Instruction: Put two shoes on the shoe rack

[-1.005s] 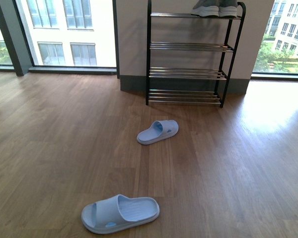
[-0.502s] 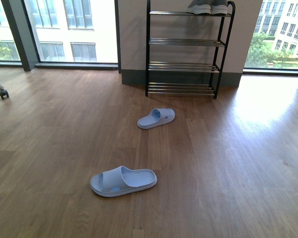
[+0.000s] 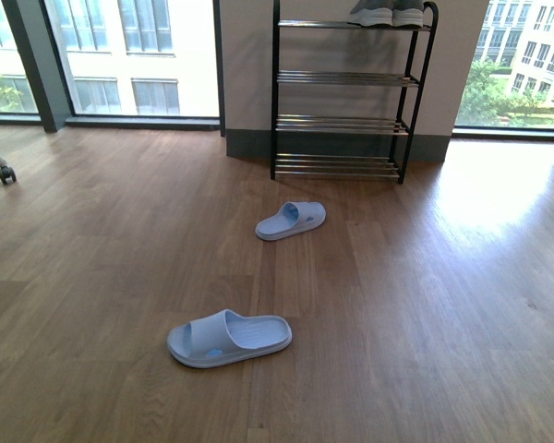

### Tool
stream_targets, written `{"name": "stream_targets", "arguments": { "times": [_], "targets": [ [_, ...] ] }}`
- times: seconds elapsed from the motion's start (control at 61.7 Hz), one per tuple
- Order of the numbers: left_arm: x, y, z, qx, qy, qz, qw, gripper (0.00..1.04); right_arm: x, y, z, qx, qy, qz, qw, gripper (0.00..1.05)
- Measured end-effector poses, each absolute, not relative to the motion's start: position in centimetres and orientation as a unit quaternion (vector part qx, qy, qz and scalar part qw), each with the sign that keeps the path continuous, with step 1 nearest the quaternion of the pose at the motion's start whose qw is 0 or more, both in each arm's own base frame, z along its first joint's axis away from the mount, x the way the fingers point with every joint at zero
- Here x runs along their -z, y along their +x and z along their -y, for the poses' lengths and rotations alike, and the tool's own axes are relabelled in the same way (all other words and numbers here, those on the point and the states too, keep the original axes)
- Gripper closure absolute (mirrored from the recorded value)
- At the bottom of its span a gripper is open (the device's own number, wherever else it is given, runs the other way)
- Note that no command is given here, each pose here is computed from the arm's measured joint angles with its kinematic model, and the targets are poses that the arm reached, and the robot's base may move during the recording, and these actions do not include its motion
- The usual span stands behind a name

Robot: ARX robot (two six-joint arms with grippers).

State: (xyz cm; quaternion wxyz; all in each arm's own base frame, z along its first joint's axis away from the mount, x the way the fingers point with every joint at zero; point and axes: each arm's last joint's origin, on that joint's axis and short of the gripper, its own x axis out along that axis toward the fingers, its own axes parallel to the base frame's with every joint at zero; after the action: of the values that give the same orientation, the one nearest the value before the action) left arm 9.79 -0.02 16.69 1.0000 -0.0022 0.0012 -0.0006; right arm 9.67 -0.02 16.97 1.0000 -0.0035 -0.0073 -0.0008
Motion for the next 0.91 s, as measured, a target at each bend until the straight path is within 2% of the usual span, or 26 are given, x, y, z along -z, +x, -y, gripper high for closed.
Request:
{"name": "stream_targets", "arguments": {
  "times": [0.907],
  "targets": [
    [-16.69, 9.79, 0.02, 0.001, -0.002, -0.001, 1.0, 0.09, -16.97, 9.67, 0.02, 0.001, -0.004, 0.007, 1.0, 0.09]
  ]
}}
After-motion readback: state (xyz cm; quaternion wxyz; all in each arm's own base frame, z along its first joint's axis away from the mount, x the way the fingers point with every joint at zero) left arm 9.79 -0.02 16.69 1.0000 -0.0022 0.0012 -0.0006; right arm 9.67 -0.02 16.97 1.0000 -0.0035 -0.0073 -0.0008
